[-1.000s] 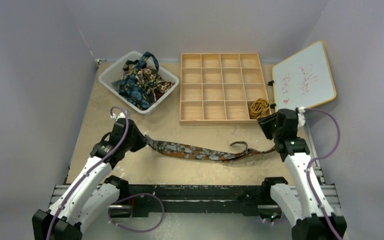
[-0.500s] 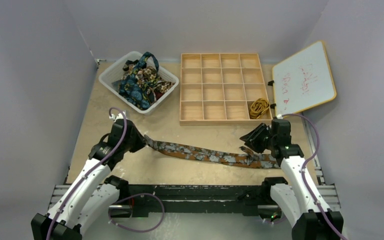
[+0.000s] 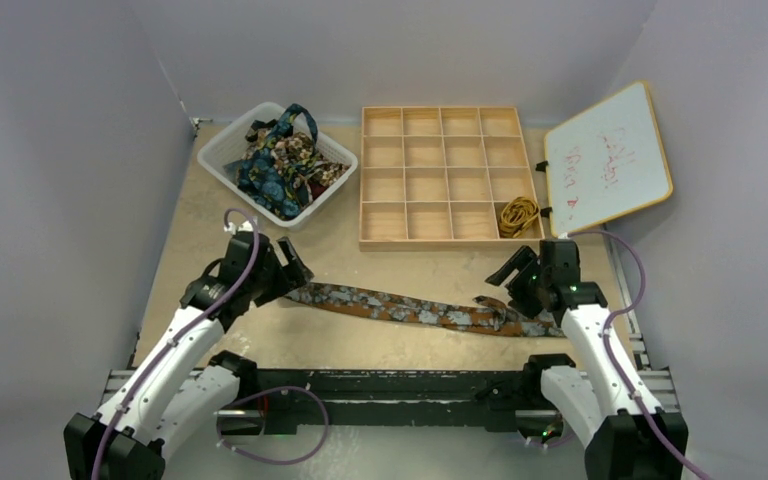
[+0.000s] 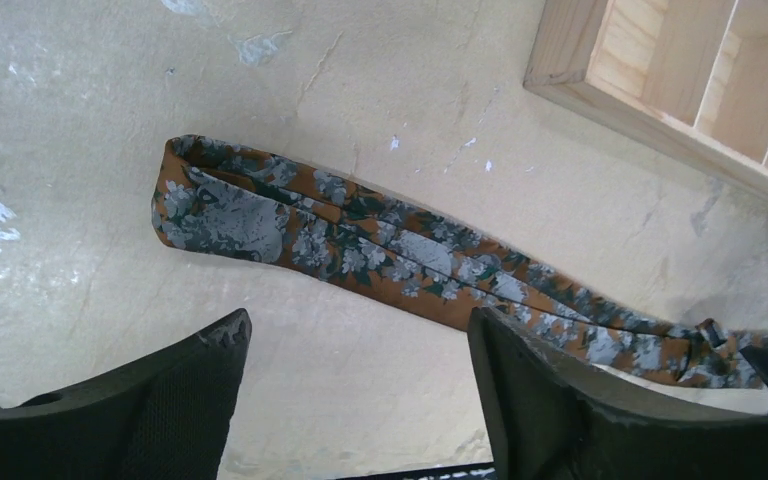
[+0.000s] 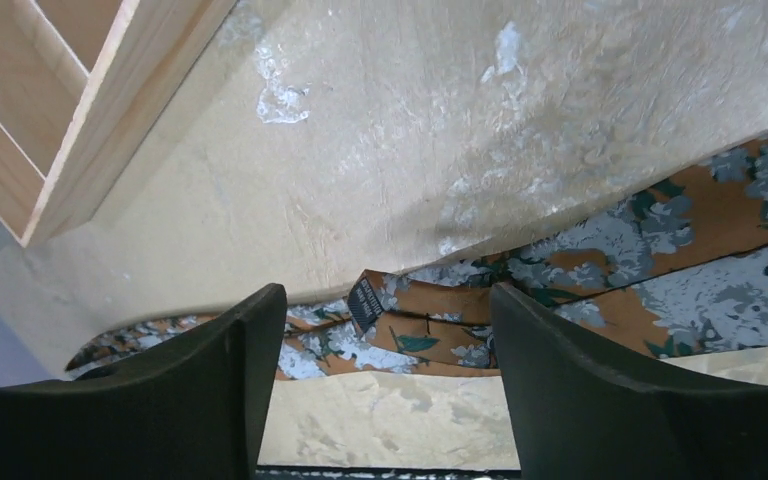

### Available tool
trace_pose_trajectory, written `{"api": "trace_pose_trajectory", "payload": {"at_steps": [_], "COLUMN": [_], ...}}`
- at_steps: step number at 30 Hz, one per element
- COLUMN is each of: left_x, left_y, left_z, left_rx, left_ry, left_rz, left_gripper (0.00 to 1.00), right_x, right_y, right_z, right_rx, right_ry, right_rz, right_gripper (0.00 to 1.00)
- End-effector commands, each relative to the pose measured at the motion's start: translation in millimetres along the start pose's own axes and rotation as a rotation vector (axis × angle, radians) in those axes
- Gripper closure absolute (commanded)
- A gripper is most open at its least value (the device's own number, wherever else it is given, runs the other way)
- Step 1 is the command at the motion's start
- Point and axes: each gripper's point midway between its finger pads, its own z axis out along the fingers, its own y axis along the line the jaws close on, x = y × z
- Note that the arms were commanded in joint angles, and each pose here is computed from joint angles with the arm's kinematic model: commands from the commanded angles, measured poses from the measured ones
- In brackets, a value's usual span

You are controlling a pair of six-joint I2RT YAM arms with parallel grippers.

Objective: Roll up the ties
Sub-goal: Flatten out the tie at the center of the board.

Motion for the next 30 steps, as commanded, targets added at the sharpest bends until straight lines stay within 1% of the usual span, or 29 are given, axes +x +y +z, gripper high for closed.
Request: {"api": "trace_pose_trajectory", "payload": {"at_steps": [1,3,6,8,11,12,15,16,17,20,24,27,28,30], "left_x": [-20,-27,-34,-36,-37,-36,-35,-34,-34,-34,-36,-38,-38,-38], "left_y": [-15,-19,-29,-33,-38,-40,-42,-42,-43,-44,-47,-51,-52,-51], "left_z": [-12,-15,-18,-19,-20,-21,-20,-19,-19,-18,-18,-18,-18,-19], "left_rx": [0.028,0.033,0.059,0.066,0.091,0.103,0.117,0.118,0.118,0.127,0.142,0.157,0.159,0.157], "left_ry": [-0.043,-0.057,-0.057,-0.054,-0.048,-0.039,-0.03,-0.029,-0.028,-0.025,-0.035,-0.037,-0.035,-0.033], "left_rz": [0.01,0.033,0.076,0.102,0.135,0.139,0.15,0.154,0.157,0.17,0.182,0.19,0.192,0.195], "left_gripper": [0.17,0.14,0.12,0.11,0.1,0.09,0.09,0.09,0.09,0.09,0.09,0.09,0.09,0.09], "right_x": [-17,-13,5,14,19,25,38,38,40,43,37,44,44,36], "right_y": [8,23,34,33,39,41,24,16,13,15,1,-10,-11,-9], "right_z": [-8,-6,0,6,2,4,12,11,9,7,6,9,9,4], "right_rx": [0.044,0.03,0.113,0.203,0.316,0.344,0.481,0.55,0.583,0.61,0.698,0.708,0.709,0.712], "right_ry": [-0.056,-0.06,-0.037,-0.039,-0.09,-0.088,-0.076,-0.106,-0.131,-0.158,-0.205,-0.17,-0.172,-0.22], "right_rz": [-0.103,-0.141,-0.246,-0.309,-0.385,-0.426,-0.526,-0.54,-0.548,-0.579,-0.58,-0.568,-0.562,-0.52], "right_gripper": [0.22,0.21,0.19,0.19,0.18,0.18,0.18,0.18,0.18,0.18,0.2,0.21,0.24,0.27]}}
